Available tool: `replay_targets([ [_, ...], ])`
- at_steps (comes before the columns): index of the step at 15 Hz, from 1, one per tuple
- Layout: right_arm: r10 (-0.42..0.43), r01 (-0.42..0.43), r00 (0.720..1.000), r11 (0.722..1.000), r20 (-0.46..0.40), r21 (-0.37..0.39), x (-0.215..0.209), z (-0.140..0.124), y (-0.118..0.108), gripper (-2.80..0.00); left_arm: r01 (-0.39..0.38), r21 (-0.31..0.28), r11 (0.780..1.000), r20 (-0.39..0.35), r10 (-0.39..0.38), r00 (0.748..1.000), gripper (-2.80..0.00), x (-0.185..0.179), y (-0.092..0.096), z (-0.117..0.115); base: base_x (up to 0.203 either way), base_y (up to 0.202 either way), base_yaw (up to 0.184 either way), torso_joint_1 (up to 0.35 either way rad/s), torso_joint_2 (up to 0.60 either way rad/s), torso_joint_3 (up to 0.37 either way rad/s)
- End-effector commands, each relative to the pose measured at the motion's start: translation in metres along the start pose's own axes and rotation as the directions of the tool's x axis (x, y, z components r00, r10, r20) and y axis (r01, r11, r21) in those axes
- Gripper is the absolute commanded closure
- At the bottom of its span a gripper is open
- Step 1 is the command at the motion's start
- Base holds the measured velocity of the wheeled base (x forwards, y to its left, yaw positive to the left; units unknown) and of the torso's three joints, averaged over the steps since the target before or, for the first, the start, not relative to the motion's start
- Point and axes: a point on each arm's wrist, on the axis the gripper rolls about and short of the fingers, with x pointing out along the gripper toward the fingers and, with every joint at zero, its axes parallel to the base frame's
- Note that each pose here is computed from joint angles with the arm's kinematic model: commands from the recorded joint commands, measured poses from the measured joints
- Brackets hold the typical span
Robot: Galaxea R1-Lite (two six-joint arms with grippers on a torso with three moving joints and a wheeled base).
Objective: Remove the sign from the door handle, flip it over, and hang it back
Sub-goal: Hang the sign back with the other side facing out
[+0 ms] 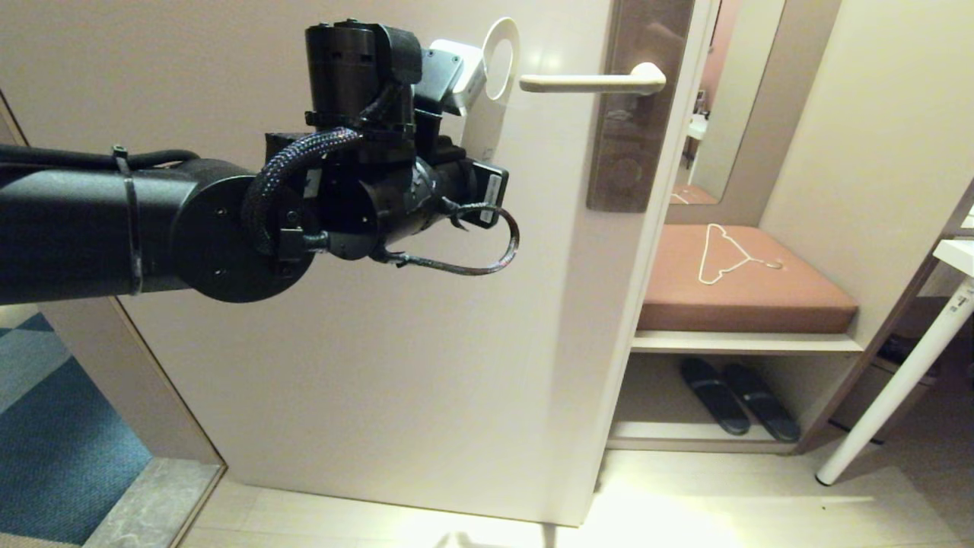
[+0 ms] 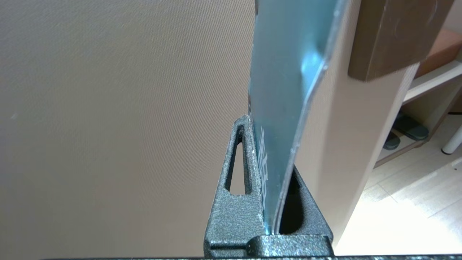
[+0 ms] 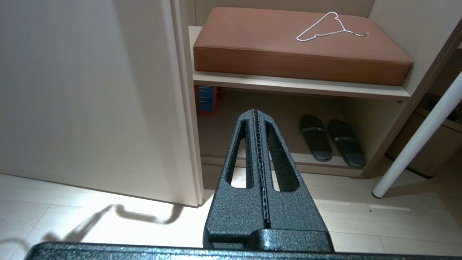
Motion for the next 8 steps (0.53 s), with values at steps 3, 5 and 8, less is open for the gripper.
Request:
replay_targets([
  [3,0.001,-0.001,1.000,1.000,-0.002,0.000,0.000,0.000,0.000,0.00,-0.003,0.001,1.000,-0.003,0.003,1.000,0.00,0.020,-0.005,-0.003,0.000,0.000,0.000,0.000,0.00,0.000],
  [5,0.001,-0.001,1.000,1.000,-0.001,0.000,0.000,0.000,0.000,0.00,-0.001,0.001,1.000,-0.003,0.001,1.000,0.00,0.025,-0.007,-0.004,0.000,0.000,0.000,0.000,0.00,0.000],
  [8,0.001,-0.001,1.000,1.000,-0.001,0.000,0.000,0.000,0.000,0.00,0.002,0.002,1.000,-0.003,-0.002,1.000,0.00,0.031,-0.009,-0.004,0.000,0.000,0.000,0.000,0.00,0.000],
])
